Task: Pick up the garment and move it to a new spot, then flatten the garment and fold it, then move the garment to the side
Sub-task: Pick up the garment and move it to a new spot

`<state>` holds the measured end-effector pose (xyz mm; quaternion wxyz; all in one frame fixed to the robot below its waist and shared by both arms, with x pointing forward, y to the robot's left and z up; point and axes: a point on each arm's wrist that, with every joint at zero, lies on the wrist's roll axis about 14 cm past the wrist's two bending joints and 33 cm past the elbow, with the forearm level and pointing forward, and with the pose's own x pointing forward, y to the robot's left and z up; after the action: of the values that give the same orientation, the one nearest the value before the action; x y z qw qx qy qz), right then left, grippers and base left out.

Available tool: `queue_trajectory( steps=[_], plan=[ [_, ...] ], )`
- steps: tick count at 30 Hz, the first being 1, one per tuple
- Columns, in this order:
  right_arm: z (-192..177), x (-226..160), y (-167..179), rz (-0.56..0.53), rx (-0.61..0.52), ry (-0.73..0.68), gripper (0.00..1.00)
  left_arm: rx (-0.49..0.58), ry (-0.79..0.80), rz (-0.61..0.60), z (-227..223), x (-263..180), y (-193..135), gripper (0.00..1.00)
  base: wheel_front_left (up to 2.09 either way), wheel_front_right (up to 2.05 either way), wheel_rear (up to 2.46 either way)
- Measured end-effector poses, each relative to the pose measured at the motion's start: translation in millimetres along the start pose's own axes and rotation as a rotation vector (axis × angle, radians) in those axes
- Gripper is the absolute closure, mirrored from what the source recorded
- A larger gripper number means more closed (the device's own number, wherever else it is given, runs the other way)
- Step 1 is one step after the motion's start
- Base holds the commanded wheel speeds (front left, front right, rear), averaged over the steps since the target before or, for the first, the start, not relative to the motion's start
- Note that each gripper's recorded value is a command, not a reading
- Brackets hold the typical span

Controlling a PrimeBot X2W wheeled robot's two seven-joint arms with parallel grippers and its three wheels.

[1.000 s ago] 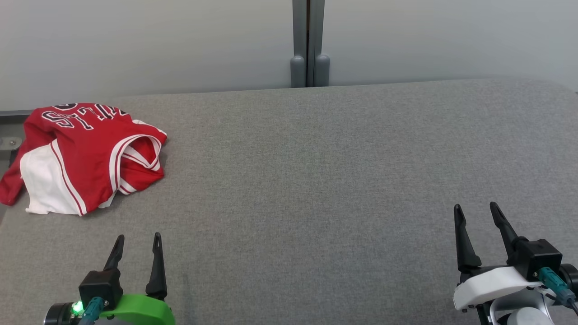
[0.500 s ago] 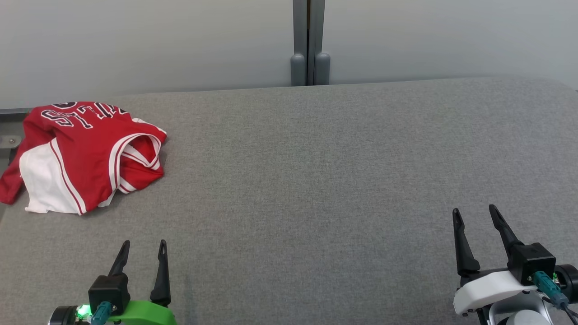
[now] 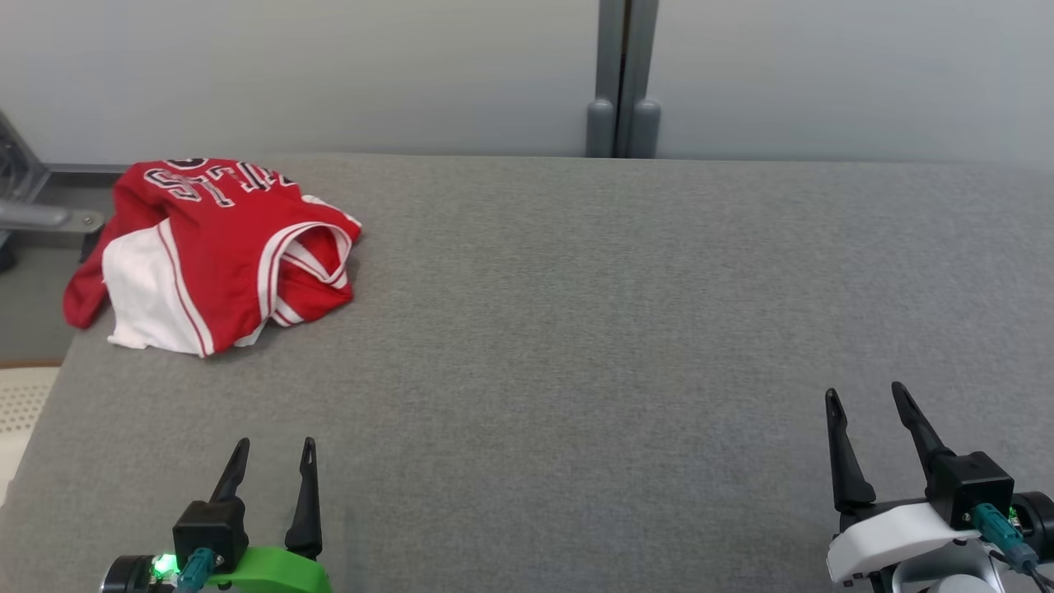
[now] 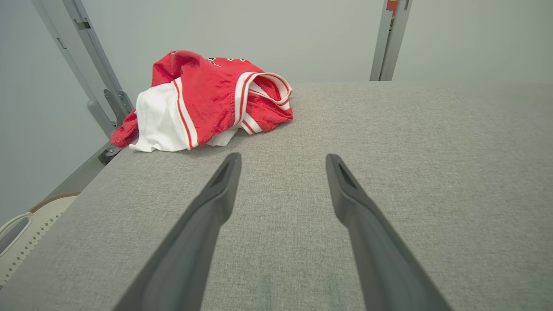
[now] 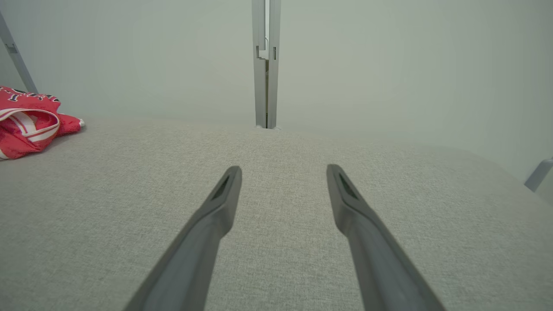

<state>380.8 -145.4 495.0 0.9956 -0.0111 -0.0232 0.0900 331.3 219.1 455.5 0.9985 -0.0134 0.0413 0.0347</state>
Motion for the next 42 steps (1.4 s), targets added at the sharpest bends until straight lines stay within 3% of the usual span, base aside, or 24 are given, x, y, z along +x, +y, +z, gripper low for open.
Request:
queue_trajectory(
  steps=[13,18,24,27,34,40,42],
  plan=[
    [-2.9,34.9,101.3,0.301,0.033,0.006,0.0,-0.032,0.022,0.256,-13.5,-65.2,70.5,0.0,0.0,0.0,0.0],
    [3.0,48.5,129.2,0.382,0.038,-0.016,0.0,-0.057,0.033,0.294,-16.6,-69.4,80.8,0.0,0.0,0.0,0.0],
    [7.4,69.2,139.1,0.419,0.024,-0.047,0.0,-0.103,0.072,0.267,-9.9,-25.5,86.0,0.0,0.0,0.0,0.0],
    [16.6,86.5,146.5,0.442,0.016,-0.089,0.0,-0.104,0.062,0.25,17.5,14.0,97.2,0.0,0.0,0.0,0.0],
    [13.3,123.3,149.3,0.451,0.023,-0.131,0.0,-0.034,0.081,0.174,63.0,102.8,112.6,0.0,0.0,0.0,0.0],
    [-25.1,139.3,126.4,0.395,0.039,-0.07,0.0,0.001,0.173,0.126,46.8,168.1,113.1,0.0,0.0,0.0,0.0],
    [-42.1,141.3,112.8,0.362,0.038,-0.036,0.0,-0.046,0.213,0.124,30.0,188.2,109.1,0.0,0.0,0.0,0.0]
  ],
)
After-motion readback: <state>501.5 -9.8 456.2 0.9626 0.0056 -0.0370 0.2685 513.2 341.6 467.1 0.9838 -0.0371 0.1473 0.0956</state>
